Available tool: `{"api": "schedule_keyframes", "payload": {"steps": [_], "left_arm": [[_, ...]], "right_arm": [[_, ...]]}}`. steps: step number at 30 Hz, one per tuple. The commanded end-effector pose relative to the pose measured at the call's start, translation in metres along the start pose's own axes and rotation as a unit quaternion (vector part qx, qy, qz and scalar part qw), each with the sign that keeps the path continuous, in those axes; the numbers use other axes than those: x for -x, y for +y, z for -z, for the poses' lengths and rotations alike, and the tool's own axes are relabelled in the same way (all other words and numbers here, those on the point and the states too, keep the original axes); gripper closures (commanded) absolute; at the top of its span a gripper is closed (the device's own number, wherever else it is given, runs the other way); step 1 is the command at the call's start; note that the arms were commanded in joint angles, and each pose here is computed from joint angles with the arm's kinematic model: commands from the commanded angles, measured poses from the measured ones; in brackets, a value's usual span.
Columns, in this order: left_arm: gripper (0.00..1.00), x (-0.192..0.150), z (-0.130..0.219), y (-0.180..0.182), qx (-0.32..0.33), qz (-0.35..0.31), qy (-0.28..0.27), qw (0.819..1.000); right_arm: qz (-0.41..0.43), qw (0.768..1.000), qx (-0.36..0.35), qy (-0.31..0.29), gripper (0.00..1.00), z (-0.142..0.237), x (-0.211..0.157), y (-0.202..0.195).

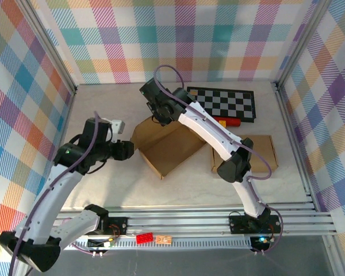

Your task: Fold the paper box

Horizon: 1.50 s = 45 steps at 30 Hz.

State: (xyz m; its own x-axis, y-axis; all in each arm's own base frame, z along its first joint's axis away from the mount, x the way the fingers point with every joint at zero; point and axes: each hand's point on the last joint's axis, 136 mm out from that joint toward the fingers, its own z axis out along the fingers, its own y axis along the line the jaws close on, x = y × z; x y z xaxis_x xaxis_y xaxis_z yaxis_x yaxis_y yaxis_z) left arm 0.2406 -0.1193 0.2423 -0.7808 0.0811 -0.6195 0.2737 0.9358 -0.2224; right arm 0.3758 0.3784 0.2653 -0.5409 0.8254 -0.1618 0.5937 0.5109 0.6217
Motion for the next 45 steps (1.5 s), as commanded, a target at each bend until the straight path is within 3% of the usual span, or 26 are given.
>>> {"api": "schedule_keyframes", "payload": {"steps": [1,7,17,22,33,37,40,45], "left_arm": [[0.48,0.024,-0.003,0.000,0.033,-0.048,-0.023,0.998],[0.48,0.038,-0.014,0.012,0.078,-0.057,-0.022,0.995],[0.52,0.026,-0.042,0.007,0.061,-0.083,0.018,0.995],[0.64,0.019,-0.050,0.011,0.068,-0.094,0.034,0.993],[0.78,0.006,-0.066,0.013,0.064,-0.094,0.059,0.992],[0.88,0.006,-0.069,0.015,0.070,-0.107,0.068,0.989],[0.92,0.007,-0.067,0.018,0.078,-0.126,0.075,0.986],[0.99,0.012,-0.058,0.021,0.085,-0.175,0.066,0.979]], "right_arm": [[0.007,1.000,0.000,0.013,1.00,0.002,-0.001,0.001],[0.009,1.000,-0.004,0.028,1.00,0.000,-0.006,-0.001],[0.000,0.999,-0.010,0.038,1.00,0.001,-0.009,-0.004],[0.005,0.999,-0.016,0.046,1.00,-0.001,-0.012,-0.008],[0.017,0.998,-0.016,0.054,1.00,-0.005,-0.013,-0.009],[0.029,0.998,-0.009,0.057,1.00,-0.005,-0.012,-0.006],[0.067,0.996,0.015,0.060,0.90,-0.003,-0.009,0.004],[0.215,0.970,0.088,0.078,0.58,0.012,0.005,0.029]]}}
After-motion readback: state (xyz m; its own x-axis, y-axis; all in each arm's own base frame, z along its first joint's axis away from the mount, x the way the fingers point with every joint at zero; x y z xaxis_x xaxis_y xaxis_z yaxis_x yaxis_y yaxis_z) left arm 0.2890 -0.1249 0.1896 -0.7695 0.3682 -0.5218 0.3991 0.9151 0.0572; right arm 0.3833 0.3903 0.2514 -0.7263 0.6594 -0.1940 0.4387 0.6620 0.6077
